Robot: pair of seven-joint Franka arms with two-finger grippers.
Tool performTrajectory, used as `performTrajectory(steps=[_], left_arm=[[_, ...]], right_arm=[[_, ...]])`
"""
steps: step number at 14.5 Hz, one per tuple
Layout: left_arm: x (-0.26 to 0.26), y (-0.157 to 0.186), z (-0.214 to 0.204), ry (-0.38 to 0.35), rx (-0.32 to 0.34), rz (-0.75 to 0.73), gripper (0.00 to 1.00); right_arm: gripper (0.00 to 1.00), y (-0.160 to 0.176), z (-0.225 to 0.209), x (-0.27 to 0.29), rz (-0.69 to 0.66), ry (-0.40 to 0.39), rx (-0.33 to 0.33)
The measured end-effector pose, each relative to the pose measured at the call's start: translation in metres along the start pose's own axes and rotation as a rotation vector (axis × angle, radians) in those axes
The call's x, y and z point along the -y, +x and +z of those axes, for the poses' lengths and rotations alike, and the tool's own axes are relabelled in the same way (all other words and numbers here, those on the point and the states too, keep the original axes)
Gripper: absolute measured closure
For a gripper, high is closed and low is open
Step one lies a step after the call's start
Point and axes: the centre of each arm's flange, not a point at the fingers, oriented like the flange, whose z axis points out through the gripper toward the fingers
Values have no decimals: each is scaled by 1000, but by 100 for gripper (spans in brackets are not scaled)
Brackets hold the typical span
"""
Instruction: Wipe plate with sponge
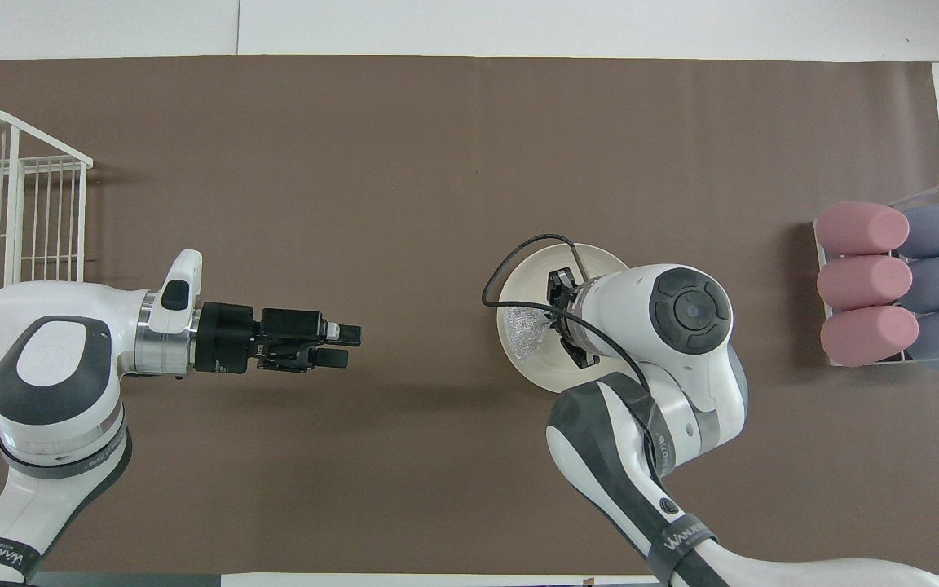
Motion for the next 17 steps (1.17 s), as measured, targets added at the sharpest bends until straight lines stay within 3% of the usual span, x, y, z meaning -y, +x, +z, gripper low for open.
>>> performTrajectory(steps=[7, 13, 17], left_arm=[[22, -1, -18, 319, 71, 95, 0], [32, 3, -43, 360, 50, 89, 0], [28, 4, -48, 421, 66, 86, 0]], right_arm=[[91, 18, 20, -3, -61, -24, -5], [91, 62, 16, -2, -168, -21, -11], [91, 67, 16, -2, -175, -21, -12]])
